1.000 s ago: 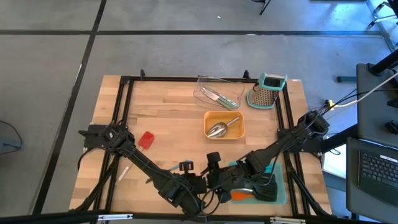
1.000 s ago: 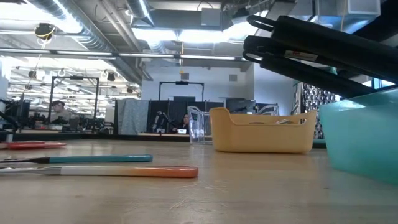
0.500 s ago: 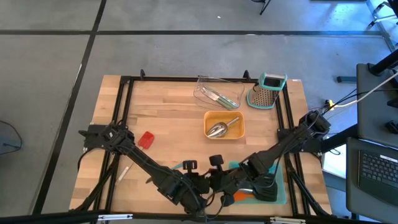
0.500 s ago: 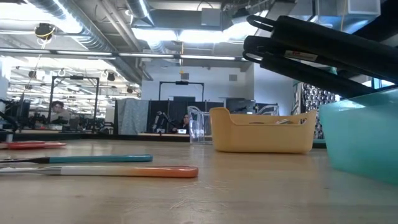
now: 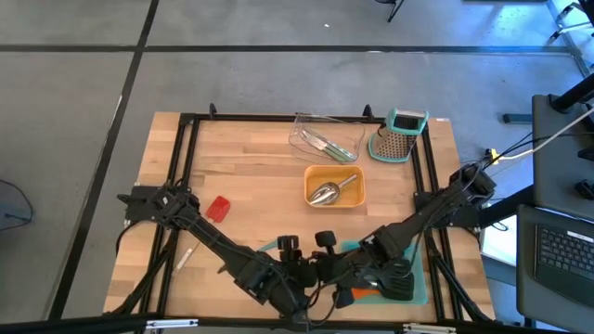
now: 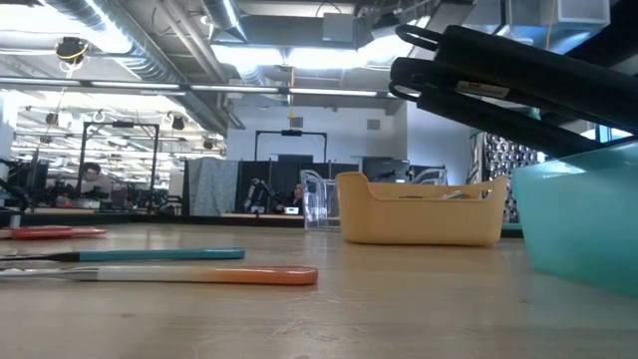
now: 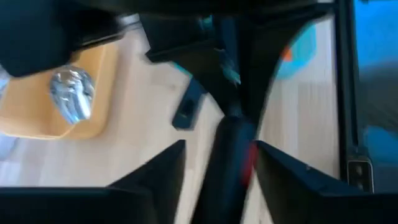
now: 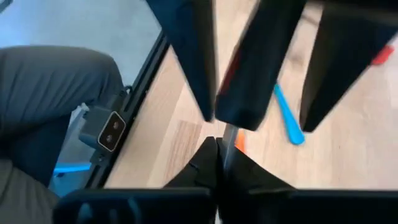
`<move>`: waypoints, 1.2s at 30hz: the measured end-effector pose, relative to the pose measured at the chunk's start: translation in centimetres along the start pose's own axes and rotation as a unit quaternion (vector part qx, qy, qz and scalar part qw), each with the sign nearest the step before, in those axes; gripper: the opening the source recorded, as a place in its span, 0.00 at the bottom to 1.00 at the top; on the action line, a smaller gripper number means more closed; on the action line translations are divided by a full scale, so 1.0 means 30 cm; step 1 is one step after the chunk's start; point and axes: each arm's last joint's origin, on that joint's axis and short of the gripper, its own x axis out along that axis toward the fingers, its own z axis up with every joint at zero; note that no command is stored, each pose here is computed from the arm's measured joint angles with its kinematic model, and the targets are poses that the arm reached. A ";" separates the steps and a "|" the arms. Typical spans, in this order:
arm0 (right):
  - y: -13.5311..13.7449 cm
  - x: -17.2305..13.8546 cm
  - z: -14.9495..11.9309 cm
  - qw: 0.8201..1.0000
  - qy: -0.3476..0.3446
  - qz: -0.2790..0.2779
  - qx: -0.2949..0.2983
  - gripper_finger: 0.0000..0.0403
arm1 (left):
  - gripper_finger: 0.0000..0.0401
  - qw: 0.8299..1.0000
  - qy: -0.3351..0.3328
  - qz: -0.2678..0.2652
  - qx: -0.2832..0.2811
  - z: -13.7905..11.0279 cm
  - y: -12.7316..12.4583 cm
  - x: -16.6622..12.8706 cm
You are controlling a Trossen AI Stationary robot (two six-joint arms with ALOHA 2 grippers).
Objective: Pick & Place Kitchen Items
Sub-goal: Put the black silver spatula into the green bin
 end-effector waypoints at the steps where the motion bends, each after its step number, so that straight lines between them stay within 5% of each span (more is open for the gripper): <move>1: 0.001 -0.017 0.004 1.000 -0.003 0.000 0.003 0.01 | 0.49 1.000 -0.010 0.003 0.003 0.003 0.002 -0.015; 6: 0.022 -0.106 0.008 1.000 -0.005 0.014 0.013 0.00 | 0.57 0.994 -0.102 0.044 0.009 0.017 -0.001 -0.129; 17: 0.081 -0.232 -0.087 0.994 0.105 0.007 -0.013 0.00 | 0.48 0.964 -0.234 0.118 0.037 -0.024 -0.045 -0.349; 27: 0.264 -0.227 -0.223 0.985 0.093 0.127 -0.072 0.00 | 0.43 0.963 -0.241 0.118 0.031 -0.039 -0.061 -0.362; 36: 0.201 -0.233 -0.334 0.985 -0.001 0.167 -0.037 0.00 | 0.42 0.959 -0.246 0.136 0.019 0.004 -0.028 -0.331</move>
